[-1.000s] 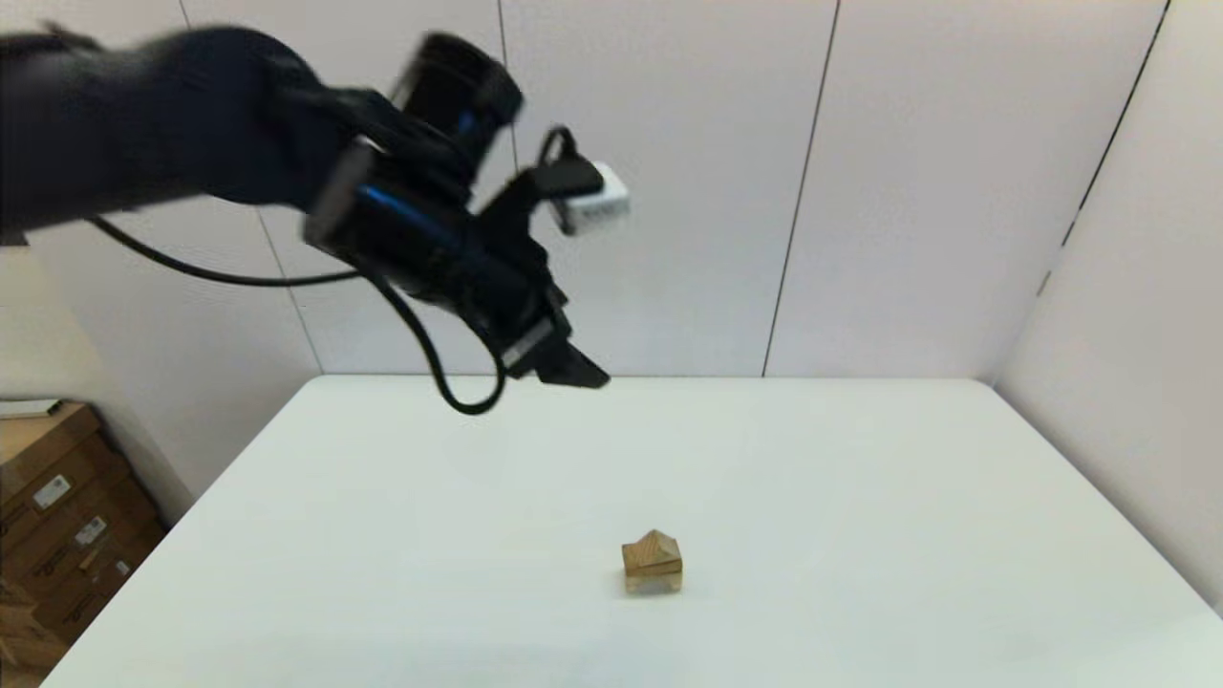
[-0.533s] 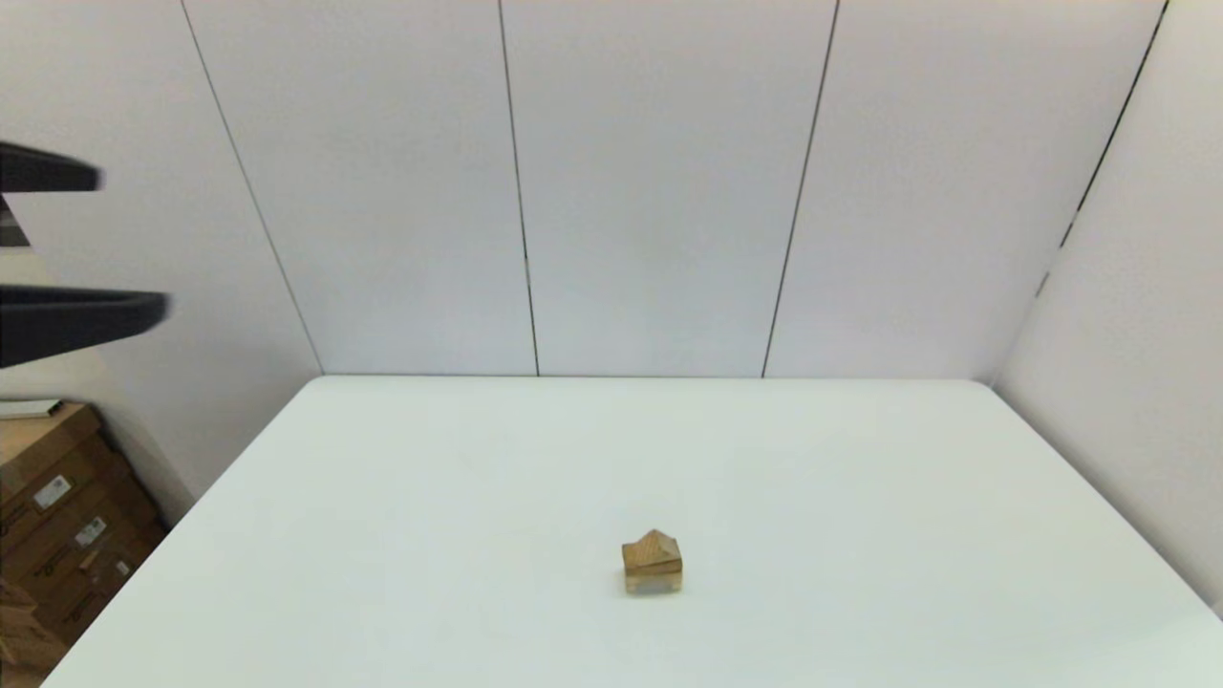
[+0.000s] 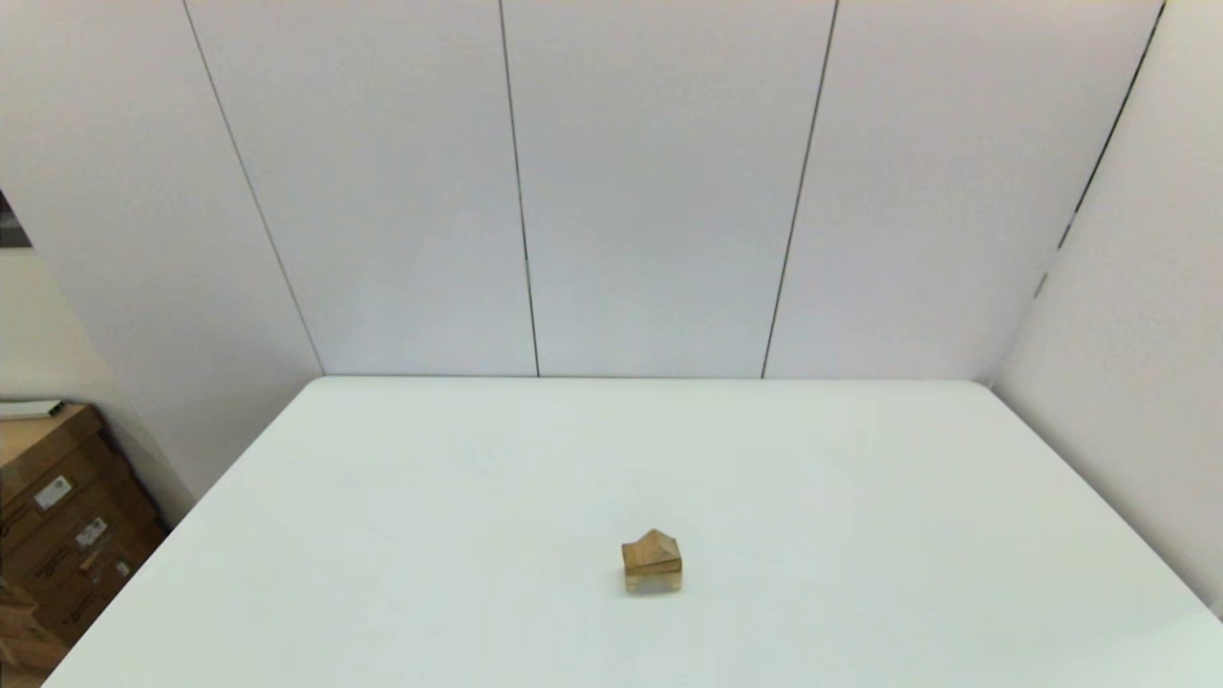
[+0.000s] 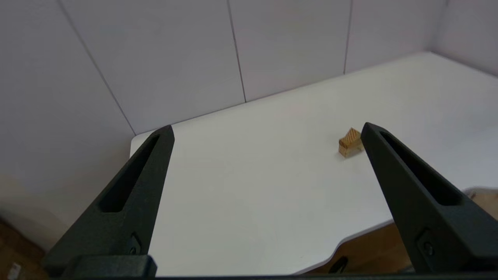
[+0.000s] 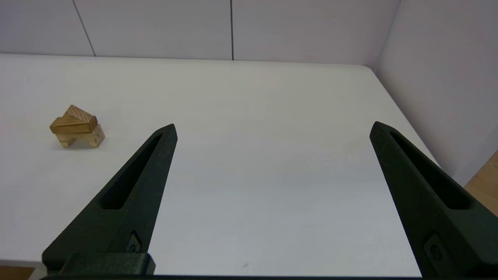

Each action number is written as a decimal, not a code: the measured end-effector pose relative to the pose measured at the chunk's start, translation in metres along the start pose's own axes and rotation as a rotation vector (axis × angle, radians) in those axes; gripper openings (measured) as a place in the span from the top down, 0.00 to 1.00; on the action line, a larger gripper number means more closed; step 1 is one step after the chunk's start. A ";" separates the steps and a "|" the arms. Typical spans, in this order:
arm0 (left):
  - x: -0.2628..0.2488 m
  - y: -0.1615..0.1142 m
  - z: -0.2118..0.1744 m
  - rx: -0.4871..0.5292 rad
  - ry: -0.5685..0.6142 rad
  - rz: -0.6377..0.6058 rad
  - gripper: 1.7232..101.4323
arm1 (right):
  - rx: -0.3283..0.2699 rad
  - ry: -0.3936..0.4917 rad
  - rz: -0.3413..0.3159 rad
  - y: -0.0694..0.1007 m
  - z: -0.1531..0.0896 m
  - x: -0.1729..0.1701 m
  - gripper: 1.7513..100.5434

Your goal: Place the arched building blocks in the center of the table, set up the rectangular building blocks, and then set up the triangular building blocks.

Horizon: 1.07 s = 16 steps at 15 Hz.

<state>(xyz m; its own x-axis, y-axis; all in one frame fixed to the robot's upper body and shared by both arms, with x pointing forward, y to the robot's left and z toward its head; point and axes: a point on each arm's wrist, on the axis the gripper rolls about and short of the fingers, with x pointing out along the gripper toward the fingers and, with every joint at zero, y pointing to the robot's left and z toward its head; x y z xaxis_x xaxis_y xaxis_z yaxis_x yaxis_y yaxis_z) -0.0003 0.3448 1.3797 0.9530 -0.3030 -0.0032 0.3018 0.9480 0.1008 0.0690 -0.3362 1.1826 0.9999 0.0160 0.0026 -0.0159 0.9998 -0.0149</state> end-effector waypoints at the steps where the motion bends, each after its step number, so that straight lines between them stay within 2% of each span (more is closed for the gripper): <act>1: -0.005 -0.004 -0.003 -0.005 -0.017 0.035 0.05 | 0.000 0.000 0.000 0.000 0.000 0.000 0.03; 5: -0.009 -0.018 -0.024 -0.005 -0.015 0.131 0.04 | 0.000 0.000 0.000 0.000 0.000 0.000 0.03; 9: -0.006 -0.024 -0.075 -0.014 0.003 0.141 0.04 | 0.000 0.000 0.000 0.000 0.000 0.000 0.03; 12: 0.018 -0.021 -0.114 -0.020 0.016 0.143 0.04 | 0.000 0.000 0.001 0.000 0.000 0.000 0.03; 16: 0.057 -0.014 -0.165 -0.011 -0.025 0.147 0.04 | 0.000 0.000 0.000 0.000 0.000 0.000 0.03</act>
<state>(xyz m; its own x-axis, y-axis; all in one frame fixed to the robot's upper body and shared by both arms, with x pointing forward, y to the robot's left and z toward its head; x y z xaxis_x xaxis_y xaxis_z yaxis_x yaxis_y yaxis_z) 0.0547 0.3305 1.2139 0.9860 -0.1631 0.0355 0.1595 0.9833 0.0879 0.0690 -0.3362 1.1826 0.9999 0.0162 0.0026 -0.0161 0.9998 -0.0149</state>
